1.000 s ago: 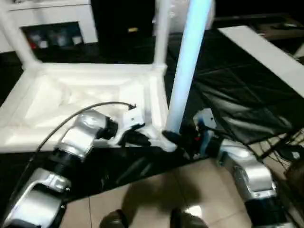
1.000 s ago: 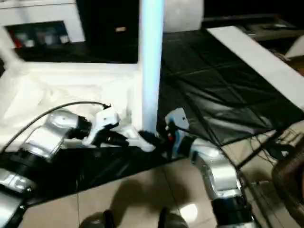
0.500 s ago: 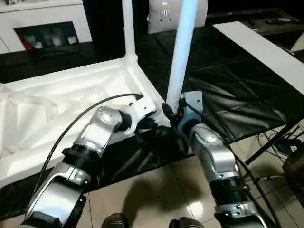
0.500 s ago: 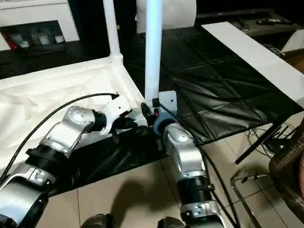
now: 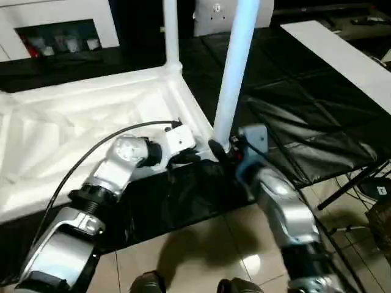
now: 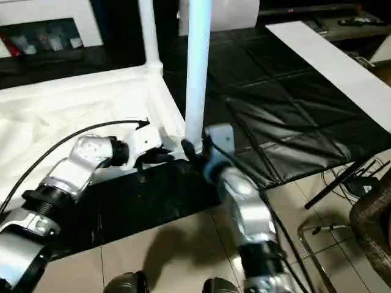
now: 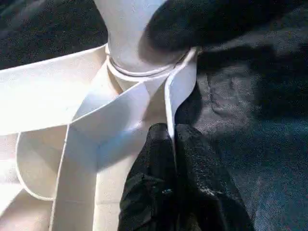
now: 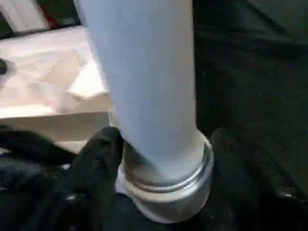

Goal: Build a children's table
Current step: Rotate leg to tighten

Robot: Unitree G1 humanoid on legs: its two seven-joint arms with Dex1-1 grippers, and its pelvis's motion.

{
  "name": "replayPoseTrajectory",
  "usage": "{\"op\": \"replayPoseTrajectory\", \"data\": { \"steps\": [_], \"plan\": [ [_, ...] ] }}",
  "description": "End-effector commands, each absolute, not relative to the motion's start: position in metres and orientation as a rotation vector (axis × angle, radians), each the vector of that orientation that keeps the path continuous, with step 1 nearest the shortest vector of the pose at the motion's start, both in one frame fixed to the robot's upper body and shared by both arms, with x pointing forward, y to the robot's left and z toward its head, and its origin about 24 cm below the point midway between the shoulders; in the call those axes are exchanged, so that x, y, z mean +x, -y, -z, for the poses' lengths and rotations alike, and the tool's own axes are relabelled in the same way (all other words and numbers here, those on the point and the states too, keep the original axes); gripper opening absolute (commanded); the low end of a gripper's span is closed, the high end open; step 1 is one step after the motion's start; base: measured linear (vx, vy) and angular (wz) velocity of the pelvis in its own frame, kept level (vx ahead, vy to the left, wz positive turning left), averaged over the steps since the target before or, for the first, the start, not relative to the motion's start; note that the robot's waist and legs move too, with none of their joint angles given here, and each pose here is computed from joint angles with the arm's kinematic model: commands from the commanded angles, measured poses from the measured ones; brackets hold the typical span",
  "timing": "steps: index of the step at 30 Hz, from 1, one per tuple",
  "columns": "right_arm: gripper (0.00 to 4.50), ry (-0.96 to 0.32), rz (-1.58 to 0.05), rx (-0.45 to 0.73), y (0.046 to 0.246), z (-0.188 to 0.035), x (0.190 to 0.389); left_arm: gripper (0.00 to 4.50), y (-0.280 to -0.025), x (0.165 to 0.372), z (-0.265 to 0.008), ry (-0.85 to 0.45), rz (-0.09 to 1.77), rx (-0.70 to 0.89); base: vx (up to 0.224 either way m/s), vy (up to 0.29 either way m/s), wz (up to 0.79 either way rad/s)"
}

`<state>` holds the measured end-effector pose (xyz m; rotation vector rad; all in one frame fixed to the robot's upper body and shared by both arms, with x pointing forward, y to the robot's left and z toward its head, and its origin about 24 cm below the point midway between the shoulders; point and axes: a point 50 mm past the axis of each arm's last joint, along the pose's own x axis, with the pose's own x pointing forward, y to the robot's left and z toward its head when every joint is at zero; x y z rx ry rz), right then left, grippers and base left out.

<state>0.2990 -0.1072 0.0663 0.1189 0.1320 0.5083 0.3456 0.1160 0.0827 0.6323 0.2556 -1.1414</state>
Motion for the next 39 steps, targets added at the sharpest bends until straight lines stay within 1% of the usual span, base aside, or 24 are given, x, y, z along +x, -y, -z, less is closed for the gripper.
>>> {"op": "replayPoseTrajectory", "data": {
  "steps": [1,4,5,6,9,10,11,13,15,16,17,18,19,20,23,26,27,28,29,30,32,33,36,39],
  "plan": [
    [3.6,-0.086,-0.534,0.12,0.117,-0.076,0.294,0.0,-0.113,0.348,-0.096,-0.154,1.138,0.596,0.0,0.0,0.0],
    [3.72,-0.021,-0.583,0.065,0.128,-0.085,0.283,0.0,-0.115,0.348,-0.096,-0.124,1.13,0.565,0.0,0.0,0.0],
    [3.77,-0.021,-0.583,0.065,0.128,-0.085,0.283,0.28,-0.115,0.348,-0.096,-0.124,1.13,0.565,0.0,0.0,0.0],
    [3.92,0.022,-0.601,0.027,0.132,-0.089,0.277,0.44,-0.118,0.347,-0.096,-0.117,1.125,0.528,0.0,0.0,0.0],
    [4.1,0.068,-0.624,-0.01,0.134,-0.092,0.271,0.6,-0.122,0.344,-0.097,-0.107,1.122,0.5,0.0,0.0,0.0],
    [4.24,0.102,-0.648,-0.031,0.134,-0.094,0.266,0.7,-0.127,0.339,-0.099,-0.096,1.123,0.465,0.0,0.0,0.0],
    [4.24,0.11,-0.663,-0.032,0.132,-0.095,0.264,0.7,-0.13,0.337,-0.101,-0.09,1.117,0.448,0.0,0.0,0.0],
    [4.47,0.117,-0.694,-0.018,0.128,-0.096,0.262,0.97,-0.137,0.333,-0.104,-0.087,1.088,0.42,0.0,0.0,0.0],
    [4.49,0.115,-0.72,-0.013,0.124,-0.098,0.261,1.01,-0.145,0.33,-0.105,-0.097,1.053,0.409,0.0,0.0,0.0],
    [4.5,0.113,-0.724,-0.014,0.124,-0.098,0.261,1.17,-0.146,0.329,-0.105,-0.099,1.047,0.409,0.0,0.0,0.0],
    [4.5,0.103,-0.75,-0.003,0.118,-0.098,0.262,1.17,-0.158,0.323,-0.104,-0.142,0.975,0.397,0.0,0.0,0.0],
    [4.5,0.098,-0.761,0.001,0.115,-0.098,0.263,1.37,-0.165,0.319,-0.103,-0.167,0.938,0.388,0.0,0.0,0.0],
    [4.5,0.098,-0.762,0.001,0.114,-0.098,0.263,1.37,-0.166,0.318,-0.102,-0.173,0.928,0.385,0.0,0.0,0.0],
    [4.5,0.099,-0.771,0.024,0.106,-0.1,0.267,1.42,-0.18,0.305,-0.099,-0.228,0.846,0.347,0.0,0.0,0.0],
    [4.5,0.09,-0.777,0.071,0.096,-0.105,0.274,1.63,-0.192,0.279,-0.096,-0.284,0.777,0.28,0.0,0.0,0.0],
    [4.5,0.047,-0.829,0.112,0.081,-0.108,0.279,1.87,-0.201,0.255,-0.096,-0.332,0.727,0.235,0.0,0.0,0.0],
    [4.5,0.033,-0.867,0.116,0.073,-0.109,0.281,1.96,-0.203,0.246,-0.096,-0.354,0.713,0.225,0.0,0.0,0.0],
    [4.5,0.03,-0.877,0.116,0.072,-0.109,0.281,2.06,-0.204,0.244,-0.096,-0.359,0.709,0.222,0.0,0.0,0.0],
    [4.5,-0.004,-0.899,0.125,0.065,-0.107,0.284,2.06,-0.204,0.237,-0.093,-0.39,0.702,0.204,0.0,0.0,0.0],
    [4.5,-0.078,-0.902,0.105,0.053,-0.101,0.293,2.24,-0.203,0.225,-0.086,-0.448,0.691,0.179,0.0,0.0,0.0],
    [4.5,-0.102,-0.873,0.074,0.049,-0.099,0.302,2.3,-0.201,0.219,-0.081,-0.489,0.657,0.172,0.0,0.0,0.0],
    [4.5,-0.113,-0.824,0.079,0.049,-0.099,0.311,2.3,-0.201,0.218,-0.078,-0.508,0.604,0.16,0.0,0.0,0.0],
    [4.5,-0.121,-0.728,0.086,0.053,-0.1,0.324,2.3,-0.2,0.218,-0.072,-0.531,0.522,0.136,0.0,0.0,0.0],
    [4.5,-0.117,-0.552,0.047,0.076,-0.105,0.347,2.3,-0.201,0.218,-0.062,-0.589,0.419,0.155,0.0,0.0,0.0]
  ]
}}
